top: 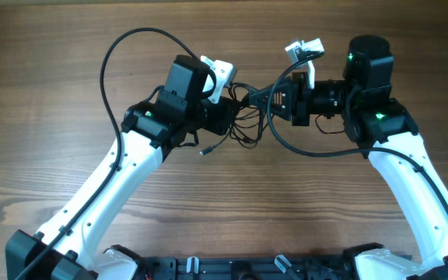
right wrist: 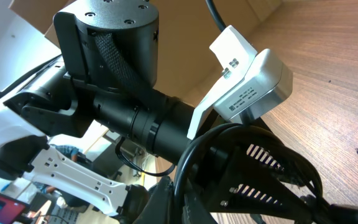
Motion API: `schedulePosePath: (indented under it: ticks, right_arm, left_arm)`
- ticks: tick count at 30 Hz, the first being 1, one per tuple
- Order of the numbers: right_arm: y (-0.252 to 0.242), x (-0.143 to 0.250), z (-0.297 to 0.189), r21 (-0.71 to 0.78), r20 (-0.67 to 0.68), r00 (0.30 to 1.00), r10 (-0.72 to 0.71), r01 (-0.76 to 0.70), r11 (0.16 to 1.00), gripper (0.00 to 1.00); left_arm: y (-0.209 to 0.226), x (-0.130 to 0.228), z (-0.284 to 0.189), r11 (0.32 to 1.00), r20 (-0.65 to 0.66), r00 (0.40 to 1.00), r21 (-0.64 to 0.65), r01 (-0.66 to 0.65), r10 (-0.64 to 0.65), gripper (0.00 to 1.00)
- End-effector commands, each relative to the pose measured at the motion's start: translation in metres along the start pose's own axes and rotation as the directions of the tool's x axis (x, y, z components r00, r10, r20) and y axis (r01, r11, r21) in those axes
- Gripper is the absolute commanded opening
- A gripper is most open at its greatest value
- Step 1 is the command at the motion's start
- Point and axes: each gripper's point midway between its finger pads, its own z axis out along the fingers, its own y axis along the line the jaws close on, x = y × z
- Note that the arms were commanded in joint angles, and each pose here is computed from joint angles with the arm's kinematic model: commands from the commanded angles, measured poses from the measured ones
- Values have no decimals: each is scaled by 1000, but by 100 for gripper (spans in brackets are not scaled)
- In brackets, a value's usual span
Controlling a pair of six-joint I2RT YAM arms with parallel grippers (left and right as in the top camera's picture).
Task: Untangle cables
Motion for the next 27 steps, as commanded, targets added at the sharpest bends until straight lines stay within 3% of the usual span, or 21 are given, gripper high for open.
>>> schedulePosePath:
  ticks: [1, 9, 15, 17, 24, 26, 27]
  right_arm:
    - [15, -4, -1, -50, -7, 1000, -26, 25, 998, 4]
    - [15, -4, -1, -50, -7, 1000, -26, 25, 998, 4]
    - [14, -4, -1, -45, -5, 999, -32, 32, 999, 4]
    - [10, -6, -1, -19, 4, 999, -34, 34, 999, 4]
    - [8, -10, -1, 0, 19, 999, -50, 50, 999, 4]
    - [-7, -12, -1, 81, 37, 999, -26, 23, 996, 4]
    - [-45, -11, -8, 283, 84, 995, 58, -80, 956, 4]
  left_arm:
    - [-8, 7, 16, 999, -38, 999, 22, -36, 37, 35]
    - [-8, 15, 29, 999, -74, 997, 25, -36, 38, 33]
    - [-8, 17, 29, 999, -83, 996, 22, -29, 31, 15]
    - [-5, 18, 28, 1000, -87, 996, 15, -8, 9, 4]
    - [15, 12, 24, 993, -68, 990, -22, 119, -120, 4]
    - [27, 12, 20, 985, -65, 983, -45, 167, -170, 4]
    - [43, 13, 14, 969, -58, 970, -85, 232, -237, 4]
